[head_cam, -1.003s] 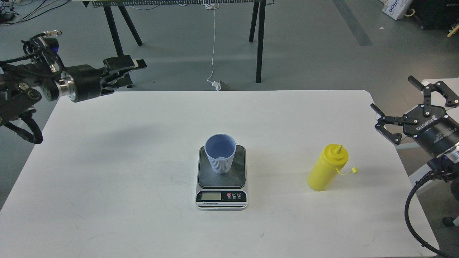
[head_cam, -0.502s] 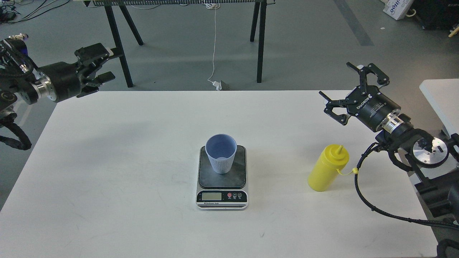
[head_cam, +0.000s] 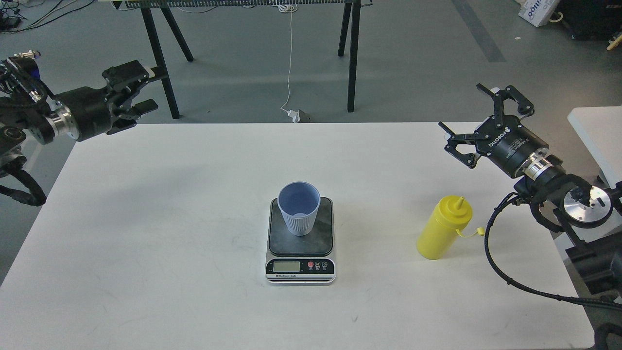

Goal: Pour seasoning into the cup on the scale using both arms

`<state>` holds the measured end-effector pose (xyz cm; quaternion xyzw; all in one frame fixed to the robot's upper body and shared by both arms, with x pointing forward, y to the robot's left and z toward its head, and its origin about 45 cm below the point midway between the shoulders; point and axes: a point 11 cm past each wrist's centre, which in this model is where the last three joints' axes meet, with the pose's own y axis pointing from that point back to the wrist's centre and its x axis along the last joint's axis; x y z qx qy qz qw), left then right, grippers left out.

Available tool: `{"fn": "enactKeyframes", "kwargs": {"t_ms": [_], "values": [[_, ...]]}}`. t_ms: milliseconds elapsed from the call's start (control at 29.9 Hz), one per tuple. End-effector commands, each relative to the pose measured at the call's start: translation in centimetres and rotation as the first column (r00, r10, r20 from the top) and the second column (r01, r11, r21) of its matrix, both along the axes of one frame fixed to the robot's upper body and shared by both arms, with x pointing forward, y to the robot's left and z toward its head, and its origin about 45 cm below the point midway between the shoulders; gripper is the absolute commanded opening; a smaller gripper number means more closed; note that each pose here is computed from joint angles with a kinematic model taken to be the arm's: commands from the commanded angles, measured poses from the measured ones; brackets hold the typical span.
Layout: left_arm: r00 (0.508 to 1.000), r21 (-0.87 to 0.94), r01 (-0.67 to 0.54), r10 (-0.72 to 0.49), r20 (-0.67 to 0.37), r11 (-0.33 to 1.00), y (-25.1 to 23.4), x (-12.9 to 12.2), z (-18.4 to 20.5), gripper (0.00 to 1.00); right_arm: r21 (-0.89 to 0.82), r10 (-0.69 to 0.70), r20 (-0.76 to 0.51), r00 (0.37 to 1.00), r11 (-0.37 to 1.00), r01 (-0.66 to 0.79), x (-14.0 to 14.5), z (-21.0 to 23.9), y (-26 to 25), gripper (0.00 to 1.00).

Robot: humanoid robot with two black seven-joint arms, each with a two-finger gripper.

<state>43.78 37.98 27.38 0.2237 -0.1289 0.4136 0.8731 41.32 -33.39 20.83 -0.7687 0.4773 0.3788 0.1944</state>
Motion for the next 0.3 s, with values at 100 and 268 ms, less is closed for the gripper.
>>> {"fn": "enactKeyframes", "kwargs": {"t_ms": [100, 268], "values": [[1.0, 0.002, -0.002, 0.002, 0.0, 1.0, 0.13, -0.03, 0.04, 0.99, 0.0, -0.001, -0.005, 1.0, 1.0, 0.001, -0.12, -0.21, -0.04, 0.99], [1.0, -0.001, 0.0, 0.0, -0.001, 1.0, 0.0, -0.03, -0.05, 0.99, 0.001, -0.002, -0.002, 1.0, 1.0, 0.002, -0.07, -0.11, -0.05, 0.99]]}}
